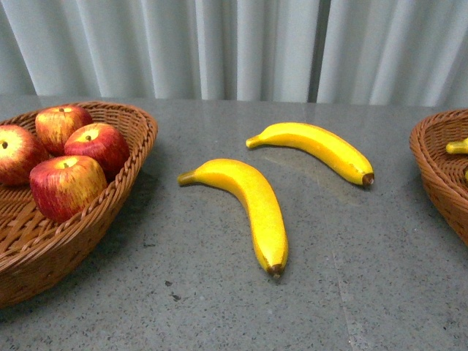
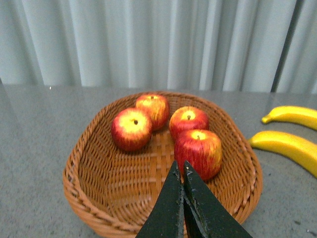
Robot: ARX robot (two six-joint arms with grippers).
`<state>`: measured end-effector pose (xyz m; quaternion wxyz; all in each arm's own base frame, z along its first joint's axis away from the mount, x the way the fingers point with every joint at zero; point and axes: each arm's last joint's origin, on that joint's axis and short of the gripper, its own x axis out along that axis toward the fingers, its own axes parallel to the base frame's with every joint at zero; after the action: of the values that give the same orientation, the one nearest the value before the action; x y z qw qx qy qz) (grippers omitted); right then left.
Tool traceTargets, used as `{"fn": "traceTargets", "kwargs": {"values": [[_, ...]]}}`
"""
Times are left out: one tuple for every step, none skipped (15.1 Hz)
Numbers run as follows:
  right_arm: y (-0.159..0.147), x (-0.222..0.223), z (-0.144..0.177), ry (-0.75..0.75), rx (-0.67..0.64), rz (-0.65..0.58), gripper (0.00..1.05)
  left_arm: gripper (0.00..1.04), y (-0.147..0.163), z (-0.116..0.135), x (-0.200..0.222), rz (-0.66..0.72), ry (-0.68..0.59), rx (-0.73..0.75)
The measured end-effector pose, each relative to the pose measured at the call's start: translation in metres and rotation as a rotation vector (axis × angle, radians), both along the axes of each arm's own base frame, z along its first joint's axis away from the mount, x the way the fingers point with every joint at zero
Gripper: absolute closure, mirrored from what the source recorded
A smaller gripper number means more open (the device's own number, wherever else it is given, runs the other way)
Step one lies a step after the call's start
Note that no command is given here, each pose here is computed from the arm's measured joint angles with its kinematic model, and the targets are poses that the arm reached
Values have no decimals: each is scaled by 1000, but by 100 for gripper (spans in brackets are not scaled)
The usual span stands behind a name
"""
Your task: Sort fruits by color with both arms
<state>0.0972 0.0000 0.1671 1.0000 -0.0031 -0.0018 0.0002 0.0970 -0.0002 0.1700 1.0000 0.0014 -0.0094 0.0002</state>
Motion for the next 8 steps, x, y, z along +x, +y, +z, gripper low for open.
{"fn": "traceTargets", "kwargs": {"values": [[0,0,0,-2,0,-1,6,103,0,-3,0,-3,26,0],[0,0,0,-1,0,0,6,103,0,-3,0,-3,20,0],[0,0,0,0,0,-1,6,103,0,-2,0,-3,11,0],[0,0,0,-1,0,0,6,103,0,-3,0,-3,16,0],[0,0,0,-1,0,0,6,103,0,-2,0,-3,15,0],[0,0,0,-1,0,-1,6,96,0,-2,0,-3,14,-1],[0,0,0,-1,0,0,6,87,0,-2,0,-3,14,-1],[0,0,0,-1,0,0,6,78,0,-2,0,-3,15,-1]]}}
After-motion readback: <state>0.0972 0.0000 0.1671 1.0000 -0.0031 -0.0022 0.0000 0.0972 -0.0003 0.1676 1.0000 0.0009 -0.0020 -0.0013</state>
